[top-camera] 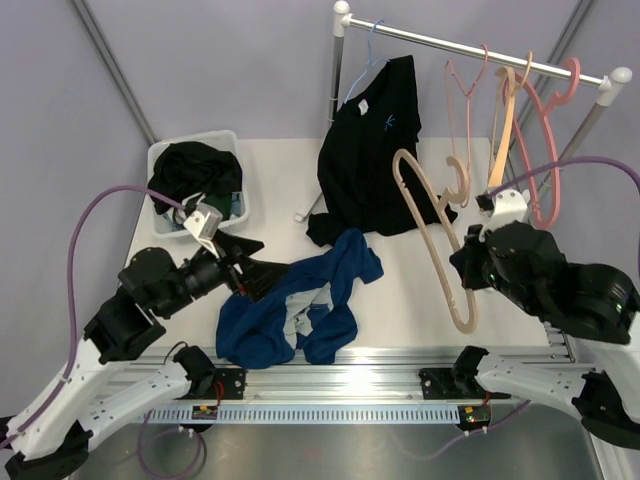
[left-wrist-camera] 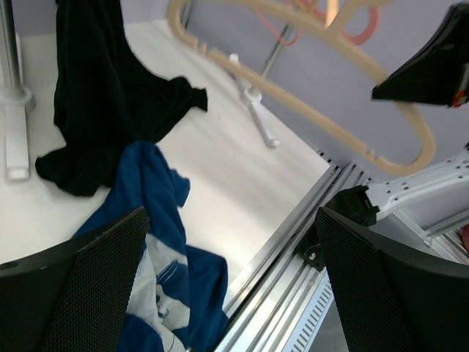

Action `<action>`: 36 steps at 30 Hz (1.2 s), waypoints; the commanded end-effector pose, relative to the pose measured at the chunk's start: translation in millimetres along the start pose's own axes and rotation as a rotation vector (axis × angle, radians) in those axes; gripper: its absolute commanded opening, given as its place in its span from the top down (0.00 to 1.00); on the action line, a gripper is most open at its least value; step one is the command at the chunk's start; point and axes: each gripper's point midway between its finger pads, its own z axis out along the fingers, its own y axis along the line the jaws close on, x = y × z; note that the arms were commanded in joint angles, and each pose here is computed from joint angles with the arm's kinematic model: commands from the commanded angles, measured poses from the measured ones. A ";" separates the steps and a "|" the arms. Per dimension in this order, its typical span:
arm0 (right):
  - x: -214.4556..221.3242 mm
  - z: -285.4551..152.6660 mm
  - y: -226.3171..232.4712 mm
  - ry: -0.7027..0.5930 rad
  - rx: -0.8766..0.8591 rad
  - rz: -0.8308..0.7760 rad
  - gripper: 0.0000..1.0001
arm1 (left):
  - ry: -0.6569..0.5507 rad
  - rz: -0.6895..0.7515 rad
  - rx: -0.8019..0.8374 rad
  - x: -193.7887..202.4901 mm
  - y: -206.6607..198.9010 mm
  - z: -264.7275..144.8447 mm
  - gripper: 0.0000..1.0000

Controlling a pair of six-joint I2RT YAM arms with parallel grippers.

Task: Remove the t-shirt from the hanger
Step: Place the hanger at the clothesline.

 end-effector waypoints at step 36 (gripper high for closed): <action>-225.2 148.7 -35.0 -0.302 0.526 0.134 1.00 | -0.075 0.131 -0.132 7.6 30.1 -52.8 0.01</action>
